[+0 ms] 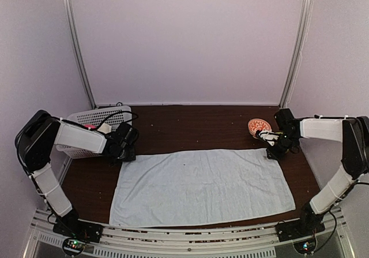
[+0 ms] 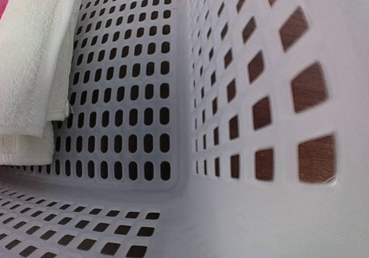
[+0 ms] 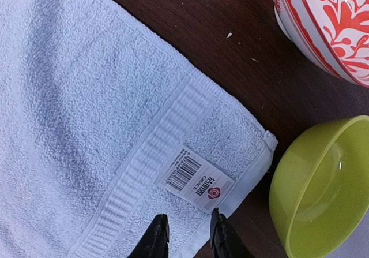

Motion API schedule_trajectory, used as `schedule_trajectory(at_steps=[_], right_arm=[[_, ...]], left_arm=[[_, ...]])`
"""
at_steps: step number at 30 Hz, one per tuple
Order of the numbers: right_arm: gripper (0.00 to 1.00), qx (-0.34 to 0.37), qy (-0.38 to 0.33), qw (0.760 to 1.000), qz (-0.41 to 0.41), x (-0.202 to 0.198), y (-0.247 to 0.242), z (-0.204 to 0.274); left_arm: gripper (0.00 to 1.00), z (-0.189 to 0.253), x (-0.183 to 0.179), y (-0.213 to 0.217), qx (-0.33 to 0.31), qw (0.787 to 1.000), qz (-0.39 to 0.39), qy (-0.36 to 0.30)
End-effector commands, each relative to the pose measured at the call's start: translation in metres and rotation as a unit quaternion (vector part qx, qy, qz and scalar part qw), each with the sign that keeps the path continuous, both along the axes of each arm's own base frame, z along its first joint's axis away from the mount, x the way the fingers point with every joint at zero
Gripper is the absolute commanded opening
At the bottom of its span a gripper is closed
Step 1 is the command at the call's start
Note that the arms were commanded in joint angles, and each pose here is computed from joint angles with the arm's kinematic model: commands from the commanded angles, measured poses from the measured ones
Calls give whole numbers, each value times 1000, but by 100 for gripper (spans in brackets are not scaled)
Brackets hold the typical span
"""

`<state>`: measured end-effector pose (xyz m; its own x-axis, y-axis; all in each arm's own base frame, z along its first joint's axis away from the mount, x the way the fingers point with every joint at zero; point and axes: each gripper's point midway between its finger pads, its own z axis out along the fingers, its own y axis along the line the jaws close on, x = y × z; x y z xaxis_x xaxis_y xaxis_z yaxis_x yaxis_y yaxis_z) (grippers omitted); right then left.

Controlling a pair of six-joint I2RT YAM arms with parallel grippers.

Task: Roll the towels
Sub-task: Pick up the towel from the center of the board.

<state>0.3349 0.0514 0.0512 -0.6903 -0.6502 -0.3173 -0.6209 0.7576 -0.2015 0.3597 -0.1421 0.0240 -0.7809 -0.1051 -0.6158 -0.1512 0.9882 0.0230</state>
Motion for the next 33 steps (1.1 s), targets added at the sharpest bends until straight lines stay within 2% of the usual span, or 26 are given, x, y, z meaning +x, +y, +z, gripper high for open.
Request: schedule_trajectory(at_steps=[1,8,9,12,15,17,19,22,28,31,33], right_arm=[[26,4,3,1000,-6,-3,0,-5],[26,6,4,1000,-7,-4,0,-7],[26,7,4,1000,-7,-3,1,-7],[26,11,3,1000,-7,-2,2,-6],[26,15,1,1000,-7,0,4,-4],[26,16,-2,1000,-7,1,4,-2],[26,16,-4,1000,-7,1,4,-1],[26,16,-2,1000,-8,0,4,-2],[26,22,2,1000,-6,2,6,-4],[26,27,1,1000,-6,3,8,-2],[26,29,3,1000,-6,3,9,-2]], left_arm=[[16,-32,-22,-3,16,997,-34,68],[12,-21,-25,2,31,997,-37,68],[14,-10,-23,4,33,997,-34,55],[29,27,-14,6,36,999,-36,10],[33,68,-4,7,43,998,-37,-28],[32,90,-2,8,41,997,-34,-51],[23,99,-8,7,18,997,-35,-61],[10,88,-25,3,-8,998,-41,-51],[7,49,-45,2,-7,998,-59,-8],[7,43,-42,4,4,998,-59,-11],[17,37,-38,8,16,999,-44,-7]])
